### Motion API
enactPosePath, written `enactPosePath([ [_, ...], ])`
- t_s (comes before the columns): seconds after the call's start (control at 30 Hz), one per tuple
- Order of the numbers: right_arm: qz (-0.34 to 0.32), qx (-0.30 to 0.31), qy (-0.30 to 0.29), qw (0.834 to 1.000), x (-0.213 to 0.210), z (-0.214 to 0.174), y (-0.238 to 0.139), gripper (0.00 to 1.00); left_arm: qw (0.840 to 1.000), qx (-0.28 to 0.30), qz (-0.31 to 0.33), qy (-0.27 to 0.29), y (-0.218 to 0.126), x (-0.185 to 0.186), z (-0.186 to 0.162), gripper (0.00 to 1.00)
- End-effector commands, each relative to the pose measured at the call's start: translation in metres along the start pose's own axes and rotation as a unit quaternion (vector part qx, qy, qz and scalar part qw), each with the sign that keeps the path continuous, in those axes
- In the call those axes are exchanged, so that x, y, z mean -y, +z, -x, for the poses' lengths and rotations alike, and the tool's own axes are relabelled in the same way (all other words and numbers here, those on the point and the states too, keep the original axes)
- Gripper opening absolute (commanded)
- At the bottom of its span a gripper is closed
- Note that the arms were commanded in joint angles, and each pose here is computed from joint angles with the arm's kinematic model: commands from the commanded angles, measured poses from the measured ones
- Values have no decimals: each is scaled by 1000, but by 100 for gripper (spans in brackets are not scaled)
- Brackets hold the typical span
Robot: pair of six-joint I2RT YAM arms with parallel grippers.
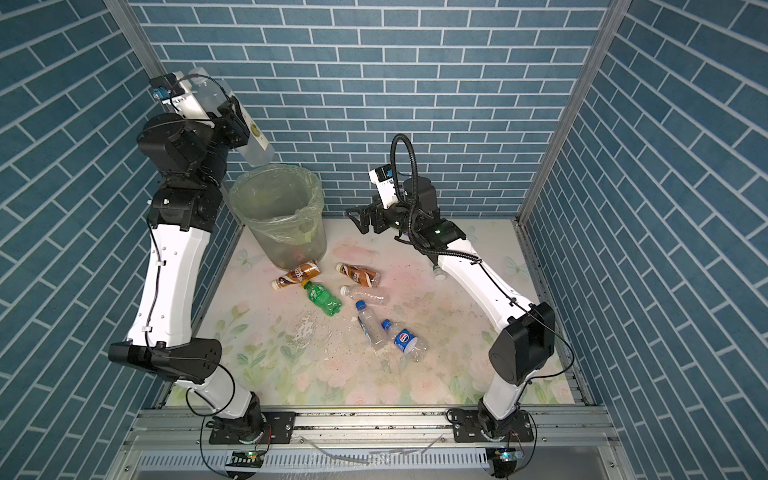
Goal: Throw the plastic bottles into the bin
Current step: 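Carry the matcha bottle over the bin with the left gripper while the right gripper opens, then open the left gripper to drop the matcha bottle into the bin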
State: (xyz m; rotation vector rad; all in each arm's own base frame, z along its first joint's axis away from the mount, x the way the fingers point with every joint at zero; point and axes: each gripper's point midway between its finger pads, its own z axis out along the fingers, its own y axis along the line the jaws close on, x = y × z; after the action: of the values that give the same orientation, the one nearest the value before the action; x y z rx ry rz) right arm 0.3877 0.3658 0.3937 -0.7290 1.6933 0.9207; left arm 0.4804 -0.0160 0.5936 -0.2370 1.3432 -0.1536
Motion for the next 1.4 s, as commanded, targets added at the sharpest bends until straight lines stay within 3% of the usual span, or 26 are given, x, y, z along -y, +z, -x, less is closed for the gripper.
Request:
enactPosePath([
  [0.0,10,-2,-4,1000,-4,-3,0,99,993,-108,50,-8,44,-39,-107,70],
  [0.07,10,-4,-4,1000,-4,-5,-1,99,987,-150,46,-28,48,-43,-128,85],
  [0.13,6,-6,-5,1000,-4,-7,-3,99,987,-156,30,-35,45,-34,-128,99],
  [0.47,14,-9,5,1000,-3,-12,2,99,989,-140,3,-50,10,-9,-107,99],
  [0.63,12,-14,10,1000,-2,-18,2,99,984,-155,-20,-81,-5,7,-117,99],
  [0.9,3,-39,18,999,4,-42,1,99,954,-233,-96,-160,-36,60,-177,99],
  [1.13,-16,-89,46,995,22,-95,11,99,924,-294,-145,-199,-80,107,-219,99],
  [1.37,-29,-137,82,987,41,-154,22,99,901,-340,-137,-230,-117,101,-256,99],
])
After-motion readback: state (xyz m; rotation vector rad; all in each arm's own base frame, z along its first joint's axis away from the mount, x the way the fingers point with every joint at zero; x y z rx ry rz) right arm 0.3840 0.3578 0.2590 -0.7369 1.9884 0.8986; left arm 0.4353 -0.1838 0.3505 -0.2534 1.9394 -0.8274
